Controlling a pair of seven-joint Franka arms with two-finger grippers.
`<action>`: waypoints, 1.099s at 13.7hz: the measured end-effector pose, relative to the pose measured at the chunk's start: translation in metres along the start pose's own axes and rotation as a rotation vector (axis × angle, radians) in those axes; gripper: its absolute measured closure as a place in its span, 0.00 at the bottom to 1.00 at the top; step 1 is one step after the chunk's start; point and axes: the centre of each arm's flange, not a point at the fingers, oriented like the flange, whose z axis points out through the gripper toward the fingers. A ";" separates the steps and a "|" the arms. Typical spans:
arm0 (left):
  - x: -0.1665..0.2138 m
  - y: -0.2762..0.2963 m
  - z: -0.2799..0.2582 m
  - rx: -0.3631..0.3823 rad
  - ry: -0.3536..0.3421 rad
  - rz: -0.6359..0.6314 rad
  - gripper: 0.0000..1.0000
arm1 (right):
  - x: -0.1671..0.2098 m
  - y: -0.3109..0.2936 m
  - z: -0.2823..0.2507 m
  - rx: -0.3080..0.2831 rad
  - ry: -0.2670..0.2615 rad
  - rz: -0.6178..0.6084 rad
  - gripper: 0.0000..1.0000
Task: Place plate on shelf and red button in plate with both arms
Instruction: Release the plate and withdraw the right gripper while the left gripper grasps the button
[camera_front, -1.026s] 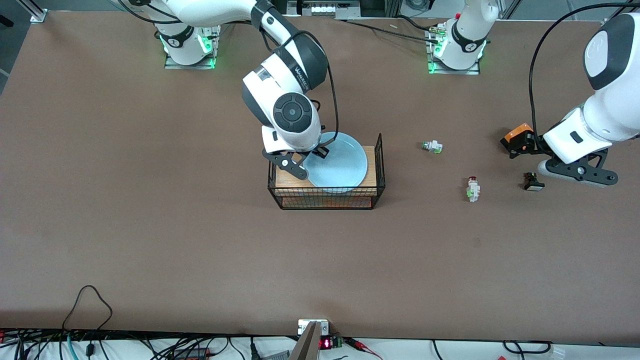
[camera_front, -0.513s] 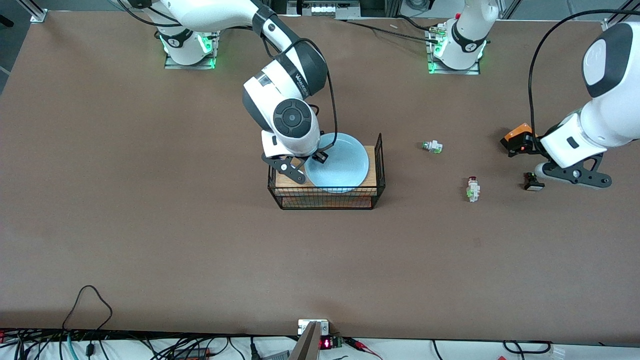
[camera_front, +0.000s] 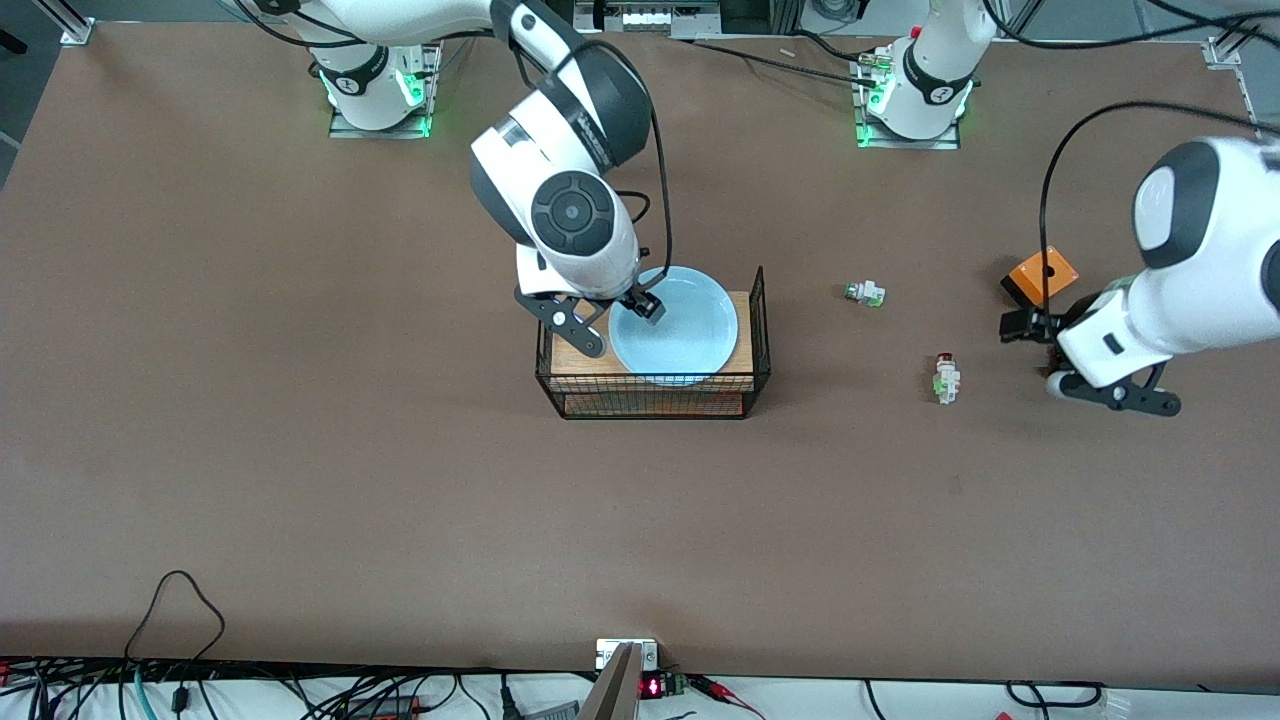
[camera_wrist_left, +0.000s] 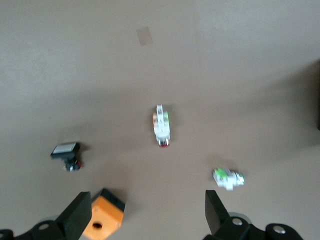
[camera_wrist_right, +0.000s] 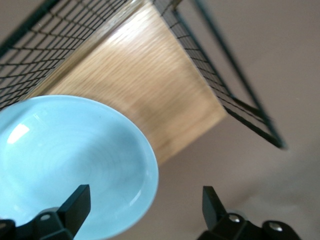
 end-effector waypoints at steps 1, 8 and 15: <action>0.007 -0.008 0.026 -0.004 0.005 -0.020 0.00 | 0.000 0.008 -0.020 0.000 -0.011 0.022 0.00; -0.012 -0.015 0.161 0.005 0.167 -0.075 0.00 | 0.091 0.123 -0.152 -0.061 -0.059 -0.098 0.00; -0.022 0.000 0.195 -0.018 0.186 -0.085 0.02 | 0.206 0.219 -0.205 -0.231 0.106 -0.624 0.00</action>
